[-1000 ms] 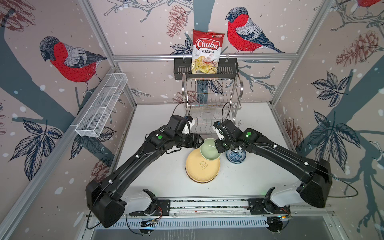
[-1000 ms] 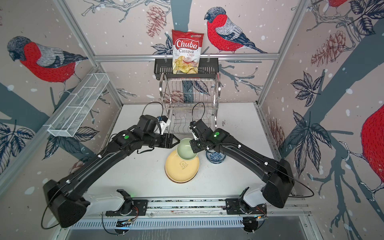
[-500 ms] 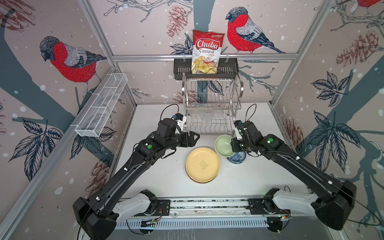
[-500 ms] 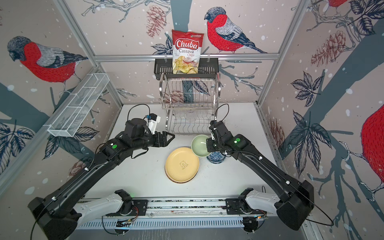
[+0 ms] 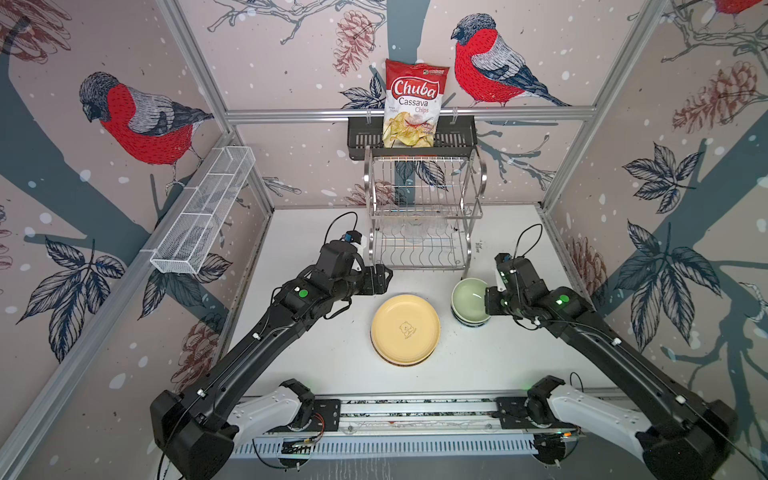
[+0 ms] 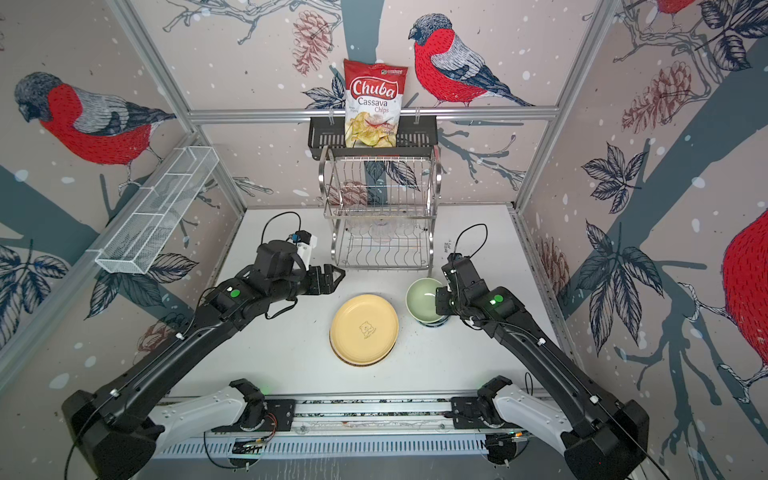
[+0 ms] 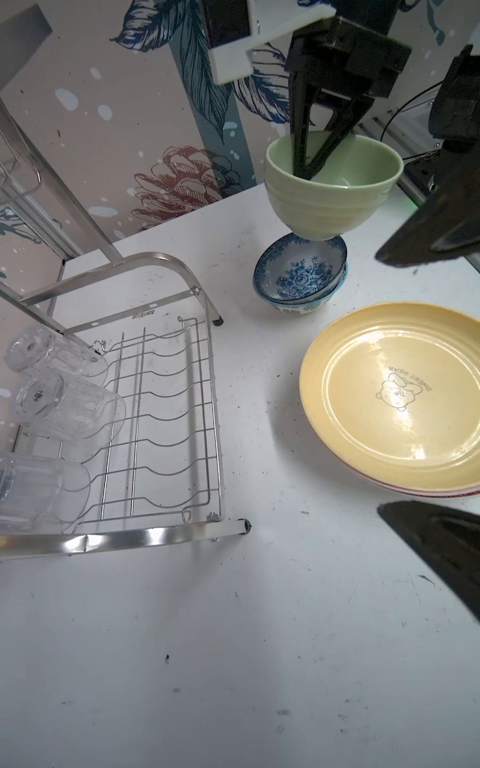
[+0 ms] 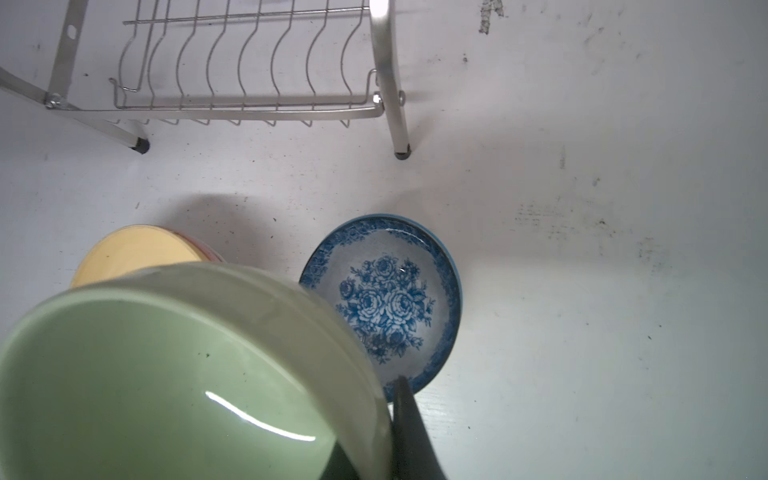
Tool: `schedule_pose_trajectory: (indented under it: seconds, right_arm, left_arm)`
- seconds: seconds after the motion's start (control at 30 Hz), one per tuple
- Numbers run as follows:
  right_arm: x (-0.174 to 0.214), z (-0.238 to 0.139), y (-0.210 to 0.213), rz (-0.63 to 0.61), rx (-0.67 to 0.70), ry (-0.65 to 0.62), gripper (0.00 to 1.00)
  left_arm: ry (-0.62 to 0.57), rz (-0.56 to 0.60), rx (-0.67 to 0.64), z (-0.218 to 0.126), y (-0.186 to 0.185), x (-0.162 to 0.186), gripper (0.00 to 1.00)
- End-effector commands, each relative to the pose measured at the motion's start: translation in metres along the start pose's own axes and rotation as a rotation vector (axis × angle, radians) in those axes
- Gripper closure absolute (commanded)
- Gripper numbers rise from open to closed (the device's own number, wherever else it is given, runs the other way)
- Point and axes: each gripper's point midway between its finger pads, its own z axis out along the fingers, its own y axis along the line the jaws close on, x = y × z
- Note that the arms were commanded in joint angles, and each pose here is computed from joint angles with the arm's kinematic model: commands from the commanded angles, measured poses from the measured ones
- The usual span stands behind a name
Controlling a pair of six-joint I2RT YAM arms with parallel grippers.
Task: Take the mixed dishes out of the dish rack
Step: 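Lower the pale green bowl onto the blue-floral bowl with the right gripper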
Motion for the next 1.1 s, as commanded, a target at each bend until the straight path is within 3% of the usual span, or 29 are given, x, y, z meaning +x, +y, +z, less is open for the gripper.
schedule_pose_trajectory:
  seconds: [0.0,0.7,1.07]
  right_arm:
    - [-0.011,0.002,0.002,0.015,-0.017,-0.047,1.0]
    - [-0.003,0.047,-0.017,0.07,-0.028,0.043,1.0]
    - [0.022,0.065,-0.029,0.103,0.019,0.147,1.0]
  left_arm:
    - [-0.013,0.01,-0.023,0.001,0.005,0.0,0.13]
    - [0.013,-0.004,-0.053,0.013,0.016,0.006,0.13]
    - [0.027,-0.006,-0.053,0.016,0.018,0.008,0.12]
